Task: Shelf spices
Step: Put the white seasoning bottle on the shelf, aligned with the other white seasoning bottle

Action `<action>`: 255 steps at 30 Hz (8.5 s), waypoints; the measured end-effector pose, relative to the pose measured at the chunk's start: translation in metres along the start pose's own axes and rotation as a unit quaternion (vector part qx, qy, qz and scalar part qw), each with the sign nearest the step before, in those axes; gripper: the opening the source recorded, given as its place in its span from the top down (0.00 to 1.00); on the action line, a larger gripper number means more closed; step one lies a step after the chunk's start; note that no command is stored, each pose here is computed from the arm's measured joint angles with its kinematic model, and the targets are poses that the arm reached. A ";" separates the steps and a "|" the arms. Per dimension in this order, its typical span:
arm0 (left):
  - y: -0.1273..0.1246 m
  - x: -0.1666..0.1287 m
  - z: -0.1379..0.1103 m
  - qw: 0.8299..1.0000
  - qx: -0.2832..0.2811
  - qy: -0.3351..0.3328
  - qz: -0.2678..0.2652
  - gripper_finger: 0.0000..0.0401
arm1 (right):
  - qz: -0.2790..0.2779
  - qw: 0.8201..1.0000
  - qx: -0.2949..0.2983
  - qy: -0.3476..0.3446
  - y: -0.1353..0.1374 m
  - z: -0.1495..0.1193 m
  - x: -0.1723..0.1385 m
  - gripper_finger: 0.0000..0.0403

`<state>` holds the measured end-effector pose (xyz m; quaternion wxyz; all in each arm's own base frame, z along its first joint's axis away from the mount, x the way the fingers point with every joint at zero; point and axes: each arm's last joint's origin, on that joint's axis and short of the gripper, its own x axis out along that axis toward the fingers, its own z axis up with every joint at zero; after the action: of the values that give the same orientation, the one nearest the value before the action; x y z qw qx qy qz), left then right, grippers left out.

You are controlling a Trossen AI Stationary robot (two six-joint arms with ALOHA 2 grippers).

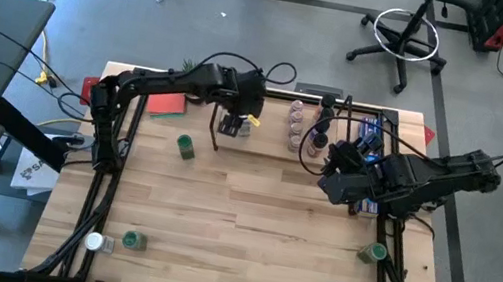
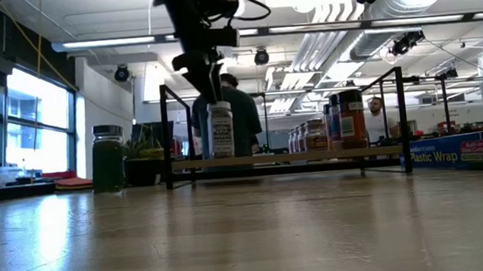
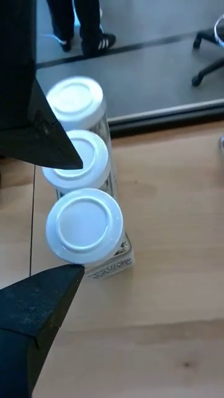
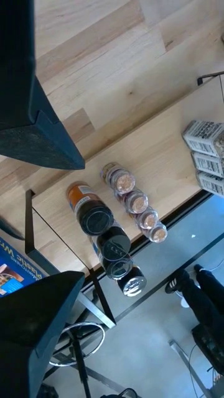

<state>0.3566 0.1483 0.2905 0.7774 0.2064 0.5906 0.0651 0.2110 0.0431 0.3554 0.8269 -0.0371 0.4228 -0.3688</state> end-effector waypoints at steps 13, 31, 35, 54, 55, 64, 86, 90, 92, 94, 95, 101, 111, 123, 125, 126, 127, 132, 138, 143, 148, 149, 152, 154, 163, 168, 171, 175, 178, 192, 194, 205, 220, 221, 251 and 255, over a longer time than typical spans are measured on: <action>-0.010 -0.019 0.012 1.000 -0.025 0.002 0.006 0.35 | 0.001 1.000 0.000 0.001 0.000 0.000 0.000 0.32; -0.114 -0.128 0.037 0.957 -0.279 -0.034 -0.073 0.42 | 0.028 0.999 -0.025 -0.012 0.005 0.005 0.001 0.32; -0.162 -0.150 0.028 0.960 -0.273 0.017 -0.065 0.45 | 0.048 0.996 -0.037 -0.058 0.008 0.020 0.004 0.32; -0.344 -0.158 -0.050 0.851 -0.218 0.391 -0.276 0.41 | 0.116 0.983 -0.085 -0.114 -0.001 0.054 0.023 0.32; -0.346 -0.154 -0.053 0.841 -0.218 0.409 -0.280 0.39 | 0.116 0.983 -0.089 -0.114 -0.001 0.054 0.023 0.32; -0.362 -0.118 -0.077 0.804 -0.174 0.475 -0.313 0.21 | 0.131 0.980 -0.098 -0.109 -0.003 0.054 0.025 0.32; -0.387 -0.088 -0.107 0.811 -0.112 0.473 -0.326 0.20 | 0.134 0.984 -0.065 -0.099 -0.003 0.053 0.025 0.32; -0.391 -0.091 -0.110 0.817 -0.102 0.469 -0.319 0.20 | 0.135 0.984 -0.060 -0.099 -0.003 0.053 0.025 0.32; -0.393 -0.092 -0.112 0.819 -0.096 0.468 -0.316 0.20 | 0.135 0.984 -0.060 -0.099 -0.003 0.053 0.025 0.32; -0.396 -0.094 -0.115 0.821 -0.090 0.469 -0.314 0.20 | 0.135 0.984 -0.060 -0.098 -0.003 0.053 0.025 0.32; -0.397 -0.094 -0.116 0.821 -0.089 0.469 -0.313 0.20 | 0.135 0.984 -0.060 -0.099 -0.003 0.053 0.025 0.32; -0.401 -0.096 -0.119 0.820 -0.094 0.475 -0.304 0.29 | 0.135 0.984 -0.059 -0.098 -0.003 0.053 0.025 0.32; -0.396 -0.092 -0.113 0.819 -0.138 0.479 -0.284 0.51 | 0.135 0.984 -0.059 -0.098 -0.003 0.053 0.025 0.32; -0.366 -0.122 -0.099 0.828 -0.157 0.484 -0.236 0.49 | 0.135 0.984 -0.060 -0.099 -0.003 0.053 0.025 0.32; -0.356 -0.127 -0.097 0.829 -0.171 0.478 -0.235 0.49 | 0.134 0.984 -0.064 -0.099 -0.003 0.053 0.025 0.32; -0.350 -0.128 -0.097 0.829 -0.178 0.473 -0.239 0.49 | 0.134 0.984 -0.069 -0.100 -0.003 0.053 0.025 0.32; -0.345 -0.130 -0.096 0.828 -0.189 0.467 -0.247 0.49 | 0.133 0.983 -0.074 -0.101 -0.003 0.053 0.025 0.32; -0.311 -0.139 -0.093 0.821 -0.251 0.438 -0.267 0.49 | 0.131 0.981 -0.096 -0.104 -0.003 0.053 0.025 0.32; -0.276 -0.133 -0.087 0.842 -0.286 0.378 -0.258 0.49 | 0.132 0.980 -0.097 -0.112 -0.007 0.052 0.021 0.32; -0.253 -0.110 -0.075 0.860 -0.264 0.354 -0.257 0.49 | 0.133 0.980 -0.093 -0.116 -0.013 0.051 0.016 0.32; -0.228 -0.073 -0.051 0.871 -0.229 0.352 -0.256 0.49 | 0.135 0.982 -0.070 -0.110 -0.020 0.047 0.012 0.32; -0.223 -0.065 -0.044 0.873 -0.220 0.350 -0.257 0.49 | 0.135 0.983 -0.063 -0.106 -0.022 0.045 0.011 0.32; -0.211 -0.039 -0.021 0.881 -0.189 0.346 -0.260 0.49 | 0.135 0.986 -0.045 -0.089 -0.026 0.041 0.009 0.32; -0.203 -0.022 -0.007 0.884 -0.174 0.345 -0.262 0.49 | 0.136 0.987 -0.028 -0.078 -0.028 0.037 0.007 0.32; -0.176 0.023 0.042 0.886 -0.170 0.332 -0.274 0.47 | 0.137 0.990 0.007 -0.033 -0.030 0.023 0.000 0.32; -0.159 0.024 0.055 0.907 -0.177 0.282 -0.259 0.43 | 0.138 0.990 0.017 -0.029 -0.029 0.021 -0.002 0.32; -0.151 0.023 0.056 0.918 -0.179 0.270 -0.229 0.41 | 0.137 0.990 0.016 -0.030 -0.029 0.021 -0.002 0.32; -0.147 0.021 0.057 0.914 -0.187 0.267 -0.242 0.38 | 0.136 0.990 0.015 -0.031 -0.028 0.021 -0.002 0.32; -0.146 0.022 0.056 0.913 -0.191 0.269 -0.239 0.36 | 0.136 0.990 0.015 -0.031 -0.028 0.021 -0.002 0.32; -0.160 -0.014 0.052 0.966 -0.102 0.177 -0.160 0.36 | 0.135 0.990 0.012 -0.024 -0.029 0.020 -0.002 0.32; -0.163 -0.013 0.046 0.970 -0.101 0.168 -0.146 0.36 | 0.135 0.991 0.016 -0.021 -0.029 0.019 -0.002 0.32; -0.173 -0.016 0.032 0.978 -0.143 0.111 -0.107 0.38 | 0.134 0.991 0.019 -0.017 -0.029 0.018 -0.001 0.32; -0.177 -0.015 0.038 0.980 -0.156 0.081 -0.092 0.51 | 0.134 0.991 0.021 -0.017 -0.029 0.018 -0.001 0.32; -0.177 -0.015 0.038 0.980 -0.157 0.081 -0.092 0.51 | 0.134 0.991 0.021 -0.017 -0.029 0.018 -0.001 0.32; -0.161 -0.013 0.030 0.965 -0.176 0.118 -0.155 0.24 | 0.135 0.990 0.029 -0.016 -0.029 0.018 -0.001 0.32; -0.170 -0.006 0.032 0.969 -0.176 0.099 -0.139 0.24 | 0.142 0.989 0.030 -0.014 -0.028 0.018 -0.002 0.32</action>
<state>0.3610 -0.0155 0.2357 0.7404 -0.0252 0.6670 0.0791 0.2069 0.0200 0.3788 0.8775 0.0426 0.4011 -0.2594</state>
